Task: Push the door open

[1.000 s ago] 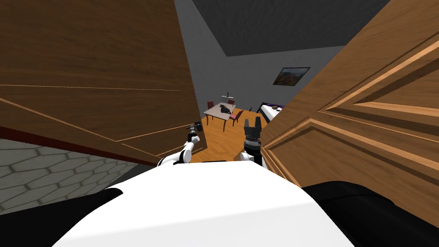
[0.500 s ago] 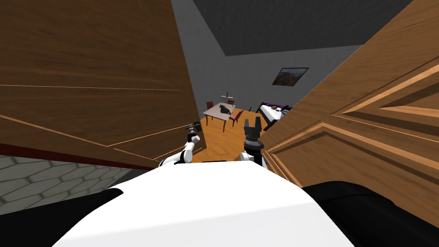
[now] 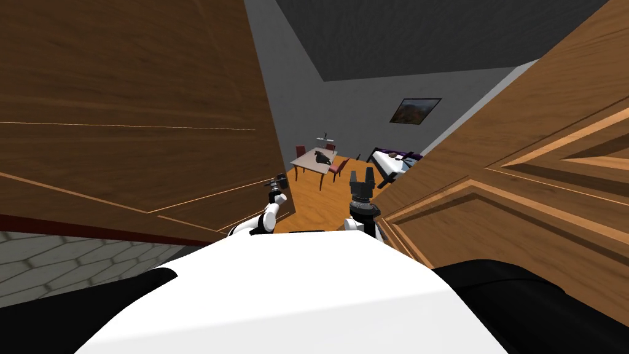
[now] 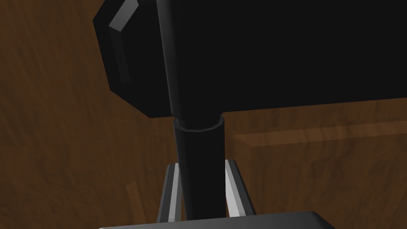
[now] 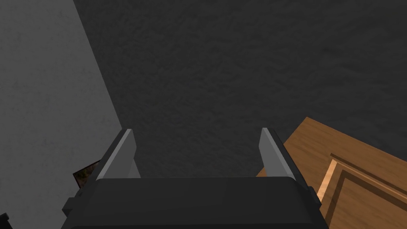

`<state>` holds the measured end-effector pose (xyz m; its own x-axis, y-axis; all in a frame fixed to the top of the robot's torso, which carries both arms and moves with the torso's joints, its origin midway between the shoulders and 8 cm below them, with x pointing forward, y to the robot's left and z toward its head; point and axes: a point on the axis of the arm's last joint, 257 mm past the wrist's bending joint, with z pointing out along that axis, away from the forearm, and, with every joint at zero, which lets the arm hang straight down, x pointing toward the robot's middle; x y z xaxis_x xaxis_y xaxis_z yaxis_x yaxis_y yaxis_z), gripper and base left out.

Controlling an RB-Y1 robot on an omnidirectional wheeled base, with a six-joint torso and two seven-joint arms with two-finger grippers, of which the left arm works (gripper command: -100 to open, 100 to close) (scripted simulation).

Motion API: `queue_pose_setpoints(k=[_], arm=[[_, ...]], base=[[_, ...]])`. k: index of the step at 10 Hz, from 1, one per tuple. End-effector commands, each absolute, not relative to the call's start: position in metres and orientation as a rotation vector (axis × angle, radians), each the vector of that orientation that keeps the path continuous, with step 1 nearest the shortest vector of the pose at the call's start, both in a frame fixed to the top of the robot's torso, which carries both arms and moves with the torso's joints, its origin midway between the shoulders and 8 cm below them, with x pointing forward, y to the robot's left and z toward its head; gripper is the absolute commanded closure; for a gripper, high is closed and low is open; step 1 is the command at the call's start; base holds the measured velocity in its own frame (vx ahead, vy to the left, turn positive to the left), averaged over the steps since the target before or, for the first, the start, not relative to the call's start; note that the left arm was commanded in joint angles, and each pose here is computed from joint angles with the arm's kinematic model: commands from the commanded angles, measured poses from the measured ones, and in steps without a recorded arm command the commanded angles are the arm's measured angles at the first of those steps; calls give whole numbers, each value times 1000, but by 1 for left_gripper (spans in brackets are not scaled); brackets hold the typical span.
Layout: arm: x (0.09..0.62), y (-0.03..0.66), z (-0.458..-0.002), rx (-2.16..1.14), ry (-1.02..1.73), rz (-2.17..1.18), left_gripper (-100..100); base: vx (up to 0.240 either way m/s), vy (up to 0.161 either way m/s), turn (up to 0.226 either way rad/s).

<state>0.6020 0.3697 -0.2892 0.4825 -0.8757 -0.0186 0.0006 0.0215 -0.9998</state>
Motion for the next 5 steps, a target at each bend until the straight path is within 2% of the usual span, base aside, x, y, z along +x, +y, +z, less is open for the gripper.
queue_pose_setpoints(k=[1,4,5], arm=[[599,375,-285,-1389,807,-800,100],[594,372,-296,-1422,798,-787,100],[587,405,-286,-1411,751,-734,100]], base=[[106,-12,-11],[88,-20,4],[143,43,-5]])
